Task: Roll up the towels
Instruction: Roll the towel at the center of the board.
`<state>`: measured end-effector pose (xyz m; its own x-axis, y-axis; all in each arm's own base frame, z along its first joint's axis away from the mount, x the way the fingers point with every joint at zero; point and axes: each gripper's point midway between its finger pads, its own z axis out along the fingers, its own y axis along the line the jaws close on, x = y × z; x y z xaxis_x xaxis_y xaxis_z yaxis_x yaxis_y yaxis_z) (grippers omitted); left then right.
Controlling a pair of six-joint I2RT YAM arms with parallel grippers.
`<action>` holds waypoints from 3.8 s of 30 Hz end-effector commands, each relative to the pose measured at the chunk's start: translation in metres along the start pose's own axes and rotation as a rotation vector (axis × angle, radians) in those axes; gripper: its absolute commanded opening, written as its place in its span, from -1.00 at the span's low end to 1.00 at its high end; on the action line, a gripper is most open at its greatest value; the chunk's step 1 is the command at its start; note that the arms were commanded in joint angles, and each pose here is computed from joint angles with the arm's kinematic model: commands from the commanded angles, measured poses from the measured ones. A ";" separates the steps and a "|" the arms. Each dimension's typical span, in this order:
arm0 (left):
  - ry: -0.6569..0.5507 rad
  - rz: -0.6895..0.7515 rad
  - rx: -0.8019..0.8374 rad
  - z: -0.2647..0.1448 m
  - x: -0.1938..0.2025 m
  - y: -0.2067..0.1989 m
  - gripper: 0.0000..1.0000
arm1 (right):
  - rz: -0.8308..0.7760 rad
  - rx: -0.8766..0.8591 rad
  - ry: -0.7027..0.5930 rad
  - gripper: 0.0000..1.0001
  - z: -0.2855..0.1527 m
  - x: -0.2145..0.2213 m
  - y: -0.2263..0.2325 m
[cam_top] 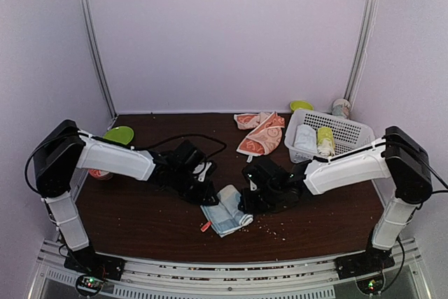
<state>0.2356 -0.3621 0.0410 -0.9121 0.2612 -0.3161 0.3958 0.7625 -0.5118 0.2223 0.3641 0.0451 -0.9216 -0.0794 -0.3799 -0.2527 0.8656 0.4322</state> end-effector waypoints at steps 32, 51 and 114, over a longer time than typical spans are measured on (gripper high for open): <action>-0.006 -0.054 -0.049 0.008 0.025 0.028 -0.94 | -0.311 0.329 -0.101 -0.69 -0.006 0.011 0.033; 0.004 -0.057 -0.050 0.011 0.030 0.030 -1.00 | -0.313 0.211 -0.137 -0.33 -0.018 0.009 0.060; -0.162 -0.002 0.016 -0.070 -0.008 -0.017 -0.47 | -0.321 -0.063 0.114 0.07 0.043 0.070 0.088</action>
<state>0.2217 -0.3197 0.0948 -0.8940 0.1756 -0.4122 0.3786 0.7881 -0.4854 0.1628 0.4643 0.0531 -0.7966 -0.3370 -0.5018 -0.5497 0.7492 0.3694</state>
